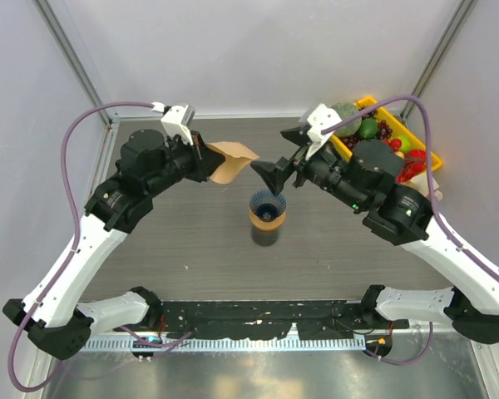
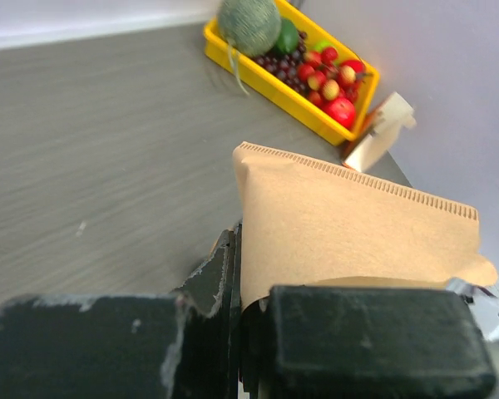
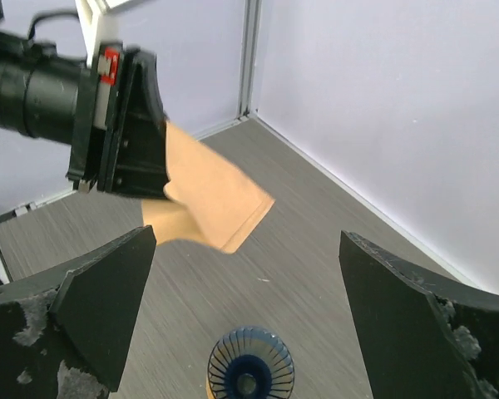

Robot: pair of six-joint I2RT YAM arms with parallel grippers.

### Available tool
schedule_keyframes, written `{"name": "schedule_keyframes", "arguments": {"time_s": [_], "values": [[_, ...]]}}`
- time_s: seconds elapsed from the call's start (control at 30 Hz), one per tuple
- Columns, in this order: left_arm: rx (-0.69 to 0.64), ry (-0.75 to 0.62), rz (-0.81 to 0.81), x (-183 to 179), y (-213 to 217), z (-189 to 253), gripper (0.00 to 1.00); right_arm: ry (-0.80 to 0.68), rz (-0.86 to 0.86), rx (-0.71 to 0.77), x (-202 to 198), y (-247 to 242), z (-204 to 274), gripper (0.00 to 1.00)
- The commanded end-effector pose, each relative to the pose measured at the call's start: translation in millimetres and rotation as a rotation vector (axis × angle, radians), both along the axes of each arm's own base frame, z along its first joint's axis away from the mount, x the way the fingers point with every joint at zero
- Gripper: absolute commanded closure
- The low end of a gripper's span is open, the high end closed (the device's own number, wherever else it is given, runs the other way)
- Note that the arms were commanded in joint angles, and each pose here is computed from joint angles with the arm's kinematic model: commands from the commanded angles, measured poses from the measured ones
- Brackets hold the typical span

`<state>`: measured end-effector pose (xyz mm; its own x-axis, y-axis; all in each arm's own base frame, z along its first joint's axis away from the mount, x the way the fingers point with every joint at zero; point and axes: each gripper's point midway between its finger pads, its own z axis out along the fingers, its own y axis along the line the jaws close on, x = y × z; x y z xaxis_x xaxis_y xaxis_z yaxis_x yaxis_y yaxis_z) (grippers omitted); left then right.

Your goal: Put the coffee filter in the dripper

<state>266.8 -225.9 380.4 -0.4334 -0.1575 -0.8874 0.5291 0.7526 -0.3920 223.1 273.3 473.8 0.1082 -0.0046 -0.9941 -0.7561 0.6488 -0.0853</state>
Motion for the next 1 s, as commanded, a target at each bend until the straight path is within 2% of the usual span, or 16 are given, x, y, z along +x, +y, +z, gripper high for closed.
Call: {"name": "schedule_keyframes", "arguments": {"time_s": [0.0, 0.1, 0.27, 0.47, 0.8, 0.83, 0.97], "values": [[0.061, -0.068, 0.113, 17, 16, 14, 1.0, -0.039, -0.049, -0.016, 10, 15, 1, 0.0], [0.058, -0.07, 0.108, 18, 13, 16, 1.0, -0.085, -0.053, -0.06, 11, 25, -3, 0.04], [0.054, -0.061, 0.123, 22, 12, 14, 1.0, -0.123, -0.07, -0.068, 15, 33, 2, 0.04], [0.033, -0.069, 0.122, 22, 7, 21, 1.0, -0.106, -0.23, -0.09, 43, 31, -12, 0.02], [0.034, -0.107, 0.109, 19, 3, 30, 1.0, -0.04, -0.211, -0.073, 47, 47, -25, 0.0], [0.032, -0.105, 0.103, 18, 2, 29, 1.0, -0.033, -0.213, -0.076, 49, 48, -29, 0.05], [0.021, -0.115, 0.077, 13, 0, 33, 1.0, -0.009, -0.224, -0.072, 53, 46, -35, 0.09]]}}
